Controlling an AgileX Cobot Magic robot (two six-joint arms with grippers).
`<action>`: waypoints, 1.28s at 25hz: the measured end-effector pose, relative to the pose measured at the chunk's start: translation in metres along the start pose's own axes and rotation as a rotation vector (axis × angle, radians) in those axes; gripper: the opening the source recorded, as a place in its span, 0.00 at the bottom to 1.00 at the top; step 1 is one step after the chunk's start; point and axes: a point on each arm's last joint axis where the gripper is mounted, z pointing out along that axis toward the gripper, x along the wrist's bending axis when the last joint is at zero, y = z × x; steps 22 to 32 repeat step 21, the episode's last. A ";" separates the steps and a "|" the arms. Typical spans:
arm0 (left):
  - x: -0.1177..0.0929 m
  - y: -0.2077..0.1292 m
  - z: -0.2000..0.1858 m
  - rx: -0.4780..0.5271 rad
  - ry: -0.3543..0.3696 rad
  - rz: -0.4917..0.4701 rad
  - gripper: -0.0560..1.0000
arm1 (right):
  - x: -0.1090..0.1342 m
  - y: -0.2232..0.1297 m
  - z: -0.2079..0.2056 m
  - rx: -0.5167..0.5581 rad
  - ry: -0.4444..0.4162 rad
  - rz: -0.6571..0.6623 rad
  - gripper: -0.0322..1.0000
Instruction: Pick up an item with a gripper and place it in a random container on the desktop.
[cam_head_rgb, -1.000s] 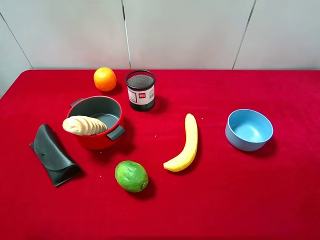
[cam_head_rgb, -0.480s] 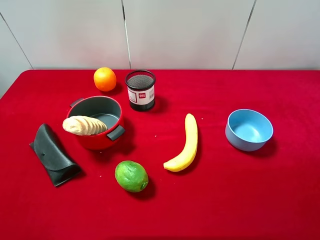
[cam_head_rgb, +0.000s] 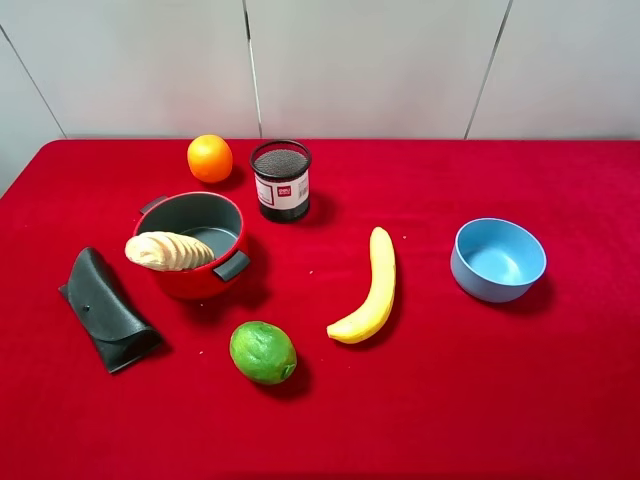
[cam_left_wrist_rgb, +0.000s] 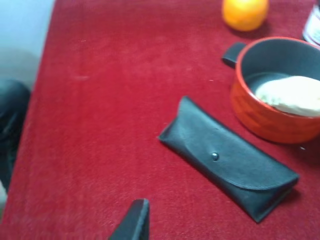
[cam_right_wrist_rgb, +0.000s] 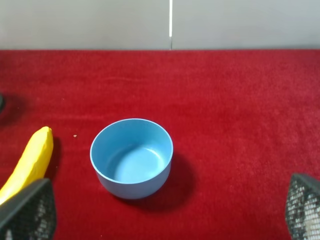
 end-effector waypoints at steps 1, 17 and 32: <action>0.000 0.000 0.000 0.000 0.005 -0.002 0.99 | 0.000 0.000 0.000 0.000 0.000 0.000 0.70; 0.000 0.000 0.000 0.000 0.007 0.002 0.99 | 0.000 0.000 0.000 0.000 0.000 0.000 0.70; 0.000 0.000 0.000 0.000 0.007 0.002 0.99 | 0.000 0.000 0.000 0.000 0.000 0.000 0.70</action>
